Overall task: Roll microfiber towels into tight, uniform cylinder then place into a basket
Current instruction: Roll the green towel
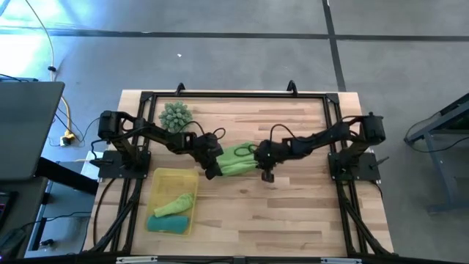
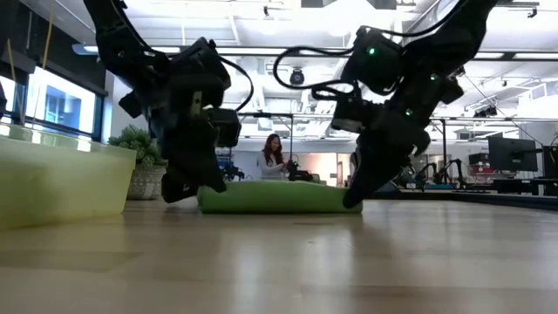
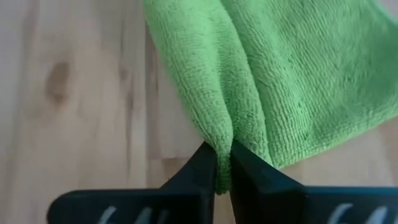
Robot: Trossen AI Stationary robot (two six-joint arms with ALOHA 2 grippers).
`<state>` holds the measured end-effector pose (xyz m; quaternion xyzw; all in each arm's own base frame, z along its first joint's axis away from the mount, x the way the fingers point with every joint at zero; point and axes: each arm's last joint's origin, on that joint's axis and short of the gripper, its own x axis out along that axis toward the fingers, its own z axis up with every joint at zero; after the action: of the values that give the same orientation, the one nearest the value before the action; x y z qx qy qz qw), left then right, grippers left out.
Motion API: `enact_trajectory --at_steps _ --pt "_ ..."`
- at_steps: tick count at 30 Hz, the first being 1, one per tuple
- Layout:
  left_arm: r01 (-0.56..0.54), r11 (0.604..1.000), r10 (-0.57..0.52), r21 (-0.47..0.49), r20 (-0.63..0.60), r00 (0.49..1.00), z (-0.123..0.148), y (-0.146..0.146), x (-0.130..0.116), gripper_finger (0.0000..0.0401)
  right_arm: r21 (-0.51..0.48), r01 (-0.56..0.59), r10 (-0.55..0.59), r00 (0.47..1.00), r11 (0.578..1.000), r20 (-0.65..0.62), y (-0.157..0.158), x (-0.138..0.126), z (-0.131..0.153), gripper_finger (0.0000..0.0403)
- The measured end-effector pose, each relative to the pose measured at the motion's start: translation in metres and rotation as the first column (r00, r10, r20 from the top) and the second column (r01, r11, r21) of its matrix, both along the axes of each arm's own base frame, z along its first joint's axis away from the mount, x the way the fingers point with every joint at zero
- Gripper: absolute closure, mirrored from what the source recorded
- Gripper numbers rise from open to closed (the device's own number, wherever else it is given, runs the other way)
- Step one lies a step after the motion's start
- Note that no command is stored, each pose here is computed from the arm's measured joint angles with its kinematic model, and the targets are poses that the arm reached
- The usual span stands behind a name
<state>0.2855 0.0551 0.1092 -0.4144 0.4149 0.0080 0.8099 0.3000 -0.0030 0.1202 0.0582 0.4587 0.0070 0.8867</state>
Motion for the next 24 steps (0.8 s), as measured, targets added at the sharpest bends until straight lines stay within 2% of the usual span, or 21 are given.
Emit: enact_trajectory --at_steps 3,6,11,13,17,20,24 --pt "0.064 0.997 -0.067 0.050 0.052 0.996 0.006 -0.003 0.001 0.0384 0.127 0.017 -0.015 1.000 0.992 -0.010 -0.010 -0.001 0.000 0.0398" --pt "0.123 0.982 -0.136 0.142 0.089 0.987 0.012 -0.005 0.000 0.0374 0.256 0.048 -0.041 0.999 0.965 -0.033 -0.019 -0.003 0.000 0.0398" --pt "0.172 0.928 -0.224 0.332 0.126 0.966 0.025 -0.006 -0.001 0.0334 0.375 0.122 -0.095 0.991 0.919 -0.090 -0.028 -0.007 -0.001 0.0397" --pt "0.180 0.877 -0.260 0.445 0.126 0.957 0.031 -0.006 -0.003 0.0314 0.405 0.145 -0.108 0.988 0.903 -0.114 -0.029 -0.009 -0.002 0.0396" --pt "0.214 0.723 -0.382 0.657 0.122 0.916 0.047 -0.012 -0.004 0.0287 0.453 0.213 -0.152 0.974 0.865 -0.168 -0.034 -0.012 -0.003 0.0396" --pt "0.246 0.620 -0.493 0.745 0.126 0.861 0.056 -0.025 -0.002 0.0281 0.481 0.274 -0.201 0.959 0.833 -0.198 -0.038 -0.012 -0.003 0.0396" --pt "0.249 0.540 -0.505 0.804 0.073 0.860 0.049 -0.041 0.004 0.0280 0.506 0.311 -0.227 0.948 0.805 -0.223 -0.043 -0.014 -0.004 0.0396"
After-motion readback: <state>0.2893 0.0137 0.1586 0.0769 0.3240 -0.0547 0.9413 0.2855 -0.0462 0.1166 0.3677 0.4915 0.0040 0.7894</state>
